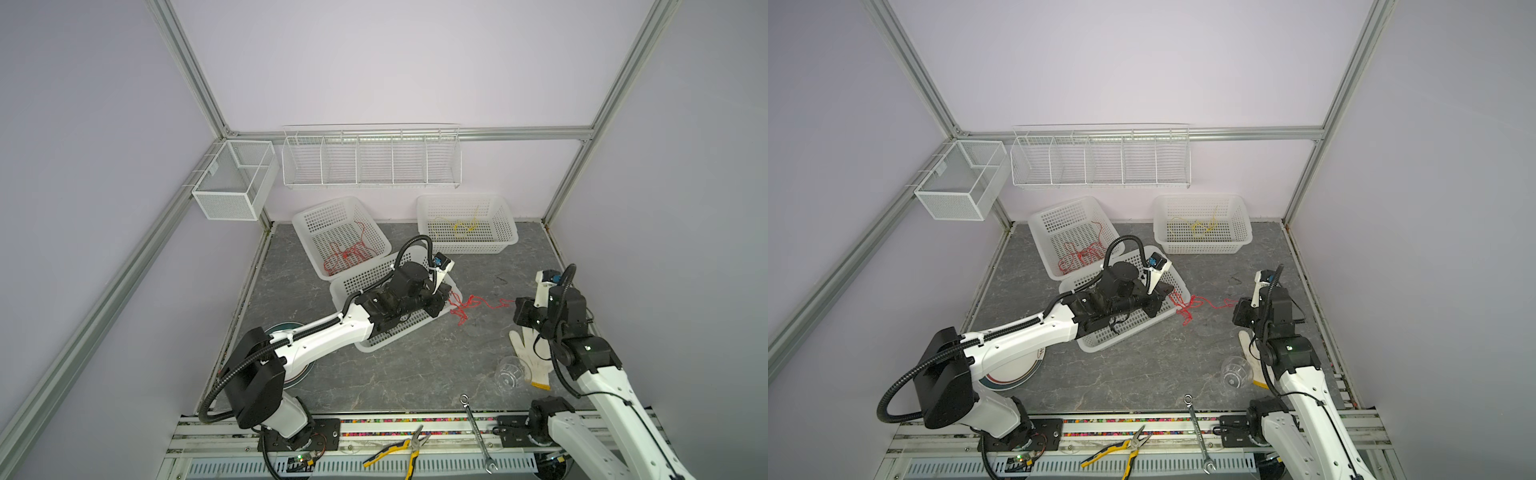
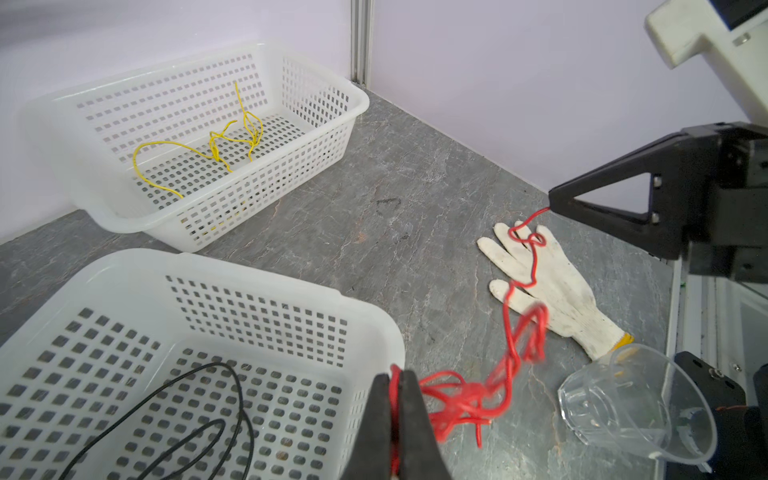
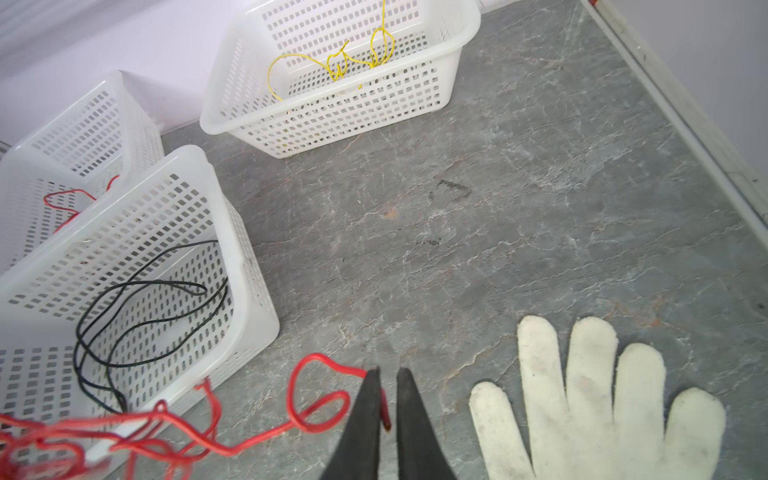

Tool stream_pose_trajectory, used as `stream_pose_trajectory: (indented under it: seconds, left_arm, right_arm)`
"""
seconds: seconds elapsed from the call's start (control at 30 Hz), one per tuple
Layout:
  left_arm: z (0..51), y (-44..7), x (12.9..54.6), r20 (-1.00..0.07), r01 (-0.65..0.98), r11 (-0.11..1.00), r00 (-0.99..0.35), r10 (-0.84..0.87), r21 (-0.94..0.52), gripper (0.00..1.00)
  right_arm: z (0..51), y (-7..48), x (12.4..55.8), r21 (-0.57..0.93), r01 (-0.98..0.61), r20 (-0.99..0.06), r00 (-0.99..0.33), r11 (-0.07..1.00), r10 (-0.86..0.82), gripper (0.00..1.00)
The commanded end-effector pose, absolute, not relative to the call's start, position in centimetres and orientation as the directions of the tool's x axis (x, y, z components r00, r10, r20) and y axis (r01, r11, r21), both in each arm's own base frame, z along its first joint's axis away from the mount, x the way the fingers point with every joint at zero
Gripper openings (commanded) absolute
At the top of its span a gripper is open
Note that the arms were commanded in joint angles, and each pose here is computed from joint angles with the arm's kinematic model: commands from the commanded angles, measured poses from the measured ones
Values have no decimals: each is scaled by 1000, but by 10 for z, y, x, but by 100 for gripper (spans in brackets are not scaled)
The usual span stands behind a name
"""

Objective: Untangle the cables

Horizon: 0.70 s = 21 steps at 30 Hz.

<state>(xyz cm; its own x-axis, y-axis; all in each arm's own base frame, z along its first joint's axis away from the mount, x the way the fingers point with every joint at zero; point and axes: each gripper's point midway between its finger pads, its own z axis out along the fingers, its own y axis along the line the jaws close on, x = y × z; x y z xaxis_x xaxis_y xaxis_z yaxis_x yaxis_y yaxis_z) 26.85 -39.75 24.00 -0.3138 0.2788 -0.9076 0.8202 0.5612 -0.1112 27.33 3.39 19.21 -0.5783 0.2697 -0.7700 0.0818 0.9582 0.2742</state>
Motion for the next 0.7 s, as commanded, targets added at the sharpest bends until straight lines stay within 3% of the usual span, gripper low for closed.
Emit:
stream_pose_trajectory:
  seconds: [0.0, 0.23, 0.47, 0.67]
  left_arm:
    - [270, -382, 276, -937, 792, 602, -277, 210, -99, 0]
    - [292, -376, 287, -944, 756, 645, -282, 170, -110, 0]
    - [306, -344, 322, -940, 659, 737, -326, 100, -150, 0]
    - [317, -309, 346, -948, 577, 808, -308, 78, -121, 0]
  right_arm:
    - [188, 33, 272, 270, 68, -778, -572, 960, 259, 26]
    - [207, 62, 276, 360, -83, -790, -557, 929, 256, 46]
    - [220, 56, 269, 349, -74, -815, -516, 934, 264, 85]
    - [218, 50, 265, 333, -53, -822, -505, 941, 263, 97]
